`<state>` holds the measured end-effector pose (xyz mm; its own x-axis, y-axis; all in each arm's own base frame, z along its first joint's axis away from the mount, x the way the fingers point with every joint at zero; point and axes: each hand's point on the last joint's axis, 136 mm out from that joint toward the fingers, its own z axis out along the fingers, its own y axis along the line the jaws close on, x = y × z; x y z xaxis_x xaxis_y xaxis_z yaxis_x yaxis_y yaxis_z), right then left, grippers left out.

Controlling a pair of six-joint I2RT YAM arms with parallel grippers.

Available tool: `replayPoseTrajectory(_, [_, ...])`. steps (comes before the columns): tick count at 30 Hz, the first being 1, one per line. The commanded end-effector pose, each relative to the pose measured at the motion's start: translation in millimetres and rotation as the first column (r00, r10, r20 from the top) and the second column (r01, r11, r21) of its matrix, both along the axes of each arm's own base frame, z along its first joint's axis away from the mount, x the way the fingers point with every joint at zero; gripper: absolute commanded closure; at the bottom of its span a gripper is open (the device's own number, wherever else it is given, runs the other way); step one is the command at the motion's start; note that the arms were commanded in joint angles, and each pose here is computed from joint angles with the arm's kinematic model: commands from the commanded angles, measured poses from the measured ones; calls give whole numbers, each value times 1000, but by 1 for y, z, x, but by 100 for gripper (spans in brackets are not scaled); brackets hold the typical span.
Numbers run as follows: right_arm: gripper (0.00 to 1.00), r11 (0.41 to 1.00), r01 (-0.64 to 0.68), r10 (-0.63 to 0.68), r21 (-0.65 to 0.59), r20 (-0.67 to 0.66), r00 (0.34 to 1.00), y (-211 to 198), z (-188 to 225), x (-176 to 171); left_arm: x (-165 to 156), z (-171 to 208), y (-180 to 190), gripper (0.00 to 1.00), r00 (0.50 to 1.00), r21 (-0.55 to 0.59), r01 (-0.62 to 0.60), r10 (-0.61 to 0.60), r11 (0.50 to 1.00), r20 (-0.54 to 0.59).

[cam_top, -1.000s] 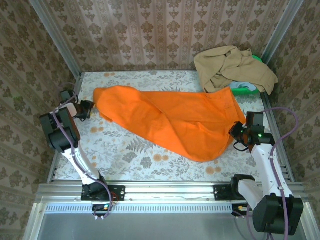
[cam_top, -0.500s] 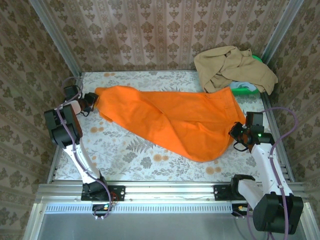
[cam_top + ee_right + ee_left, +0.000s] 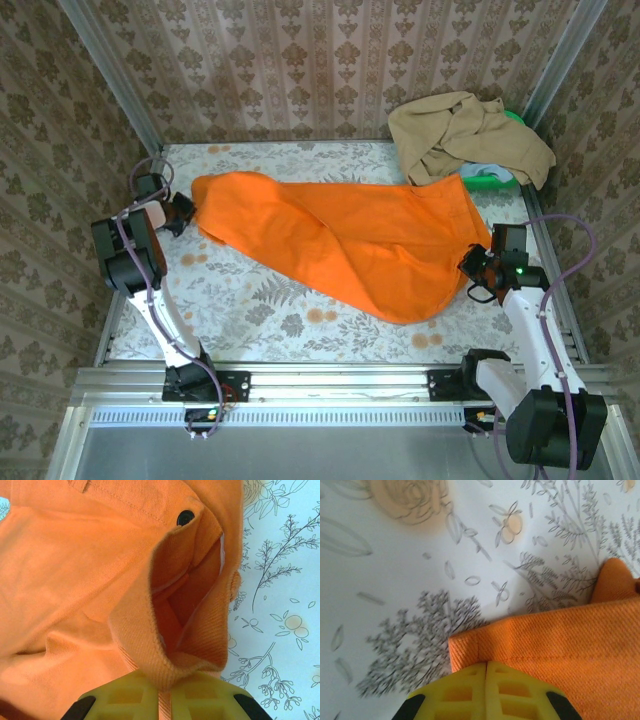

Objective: Fold and stack the trousers

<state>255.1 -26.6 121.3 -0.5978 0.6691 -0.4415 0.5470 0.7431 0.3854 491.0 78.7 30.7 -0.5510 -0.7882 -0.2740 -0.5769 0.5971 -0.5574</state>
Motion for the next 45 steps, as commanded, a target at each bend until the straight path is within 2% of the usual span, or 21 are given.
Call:
replayPoseTrajectory(1, [88, 1000, 2, -2, -28, 10, 1000, -3, 7, -1, -21, 34, 5, 100, 1000, 66, 0, 0, 998, 4])
replayPoseTrajectory(5, [88, 1000, 3, -2, -25, 18, 1000, -3, 7, 3, -36, 84, 7, 100, 998, 126, -17, 8, 992, 68])
replayPoseTrajectory(8, [88, 1000, 0, 1, -16, 28, 1000, -2, 8, 6, -50, 92, 11, 100, 997, 142, -39, 29, 989, 68])
replayPoseTrajectory(10, [88, 1000, -5, 5, -11, 32, 999, -1, 8, 8, -53, 83, 3, 100, 998, 105, -21, 15, 994, 60])
replayPoseTrajectory(12, [87, 1000, -7, 7, -7, 31, 999, 0, 8, 9, -52, 66, -5, 73, 999, 56, -7, 5, 998, 38])
replayPoseTrajectory(15, [88, 1000, -11, 11, -7, 34, 999, 0, 10, 9, -45, 40, -8, 56, 1000, 7, 9, -9, 1000, 24])
replayPoseTrajectory(16, [88, 1000, -12, 12, -9, 35, 999, 0, 10, 9, -42, 33, -8, 55, 1000, -2, 16, -16, 1000, 12])
replayPoseTrajectory(18, [88, 1000, -13, 13, -13, 35, 999, 0, 11, 8, -35, 23, -6, 48, 1000, 2, 30, -30, 1000, 2])
replayPoseTrajectory(20, [89, 1000, -11, 11, -14, 32, 999, -1, 10, 7, -29, 17, -2, 44, 999, 25, 34, -33, 999, -11])
replayPoseTrajectory(26, [90, 1000, -9, 9, -19, 21, 1000, -1, 7, 5, -17, -2, 11, 36, 996, 57, 40, -35, 998, -80])
replayPoseTrajectory(29, [90, 1000, -7, 7, -21, 23, 1000, -2, 7, 6, -17, -11, 16, 37, 986, 102, 44, -26, 994, -167])
replayPoseTrajectory(32, [90, 1000, -3, 4, -22, 23, 1000, -3, 7, 7, -17, -24, 15, 42, 969, 119, 67, -36, 991, -246])
replayPoseTrajectory(41, [90, 1000, -8, 8, -22, 31, 999, -2, 8, 5, 5, -40, 4, 63, 968, 126, 111, -79, 986, -238])
replayPoseTrajectory(42, [90, 1000, -10, 11, -19, 32, 999, -2, 8, 5, 9, -38, 2, 68, 967, 130, 122, -89, 984, -238])
replayPoseTrajectory(45, [90, 1000, -9, 10, -18, 38, 999, -2, 11, 4, 15, -33, 0, 72, 967, 146, 134, -97, 980, -235])
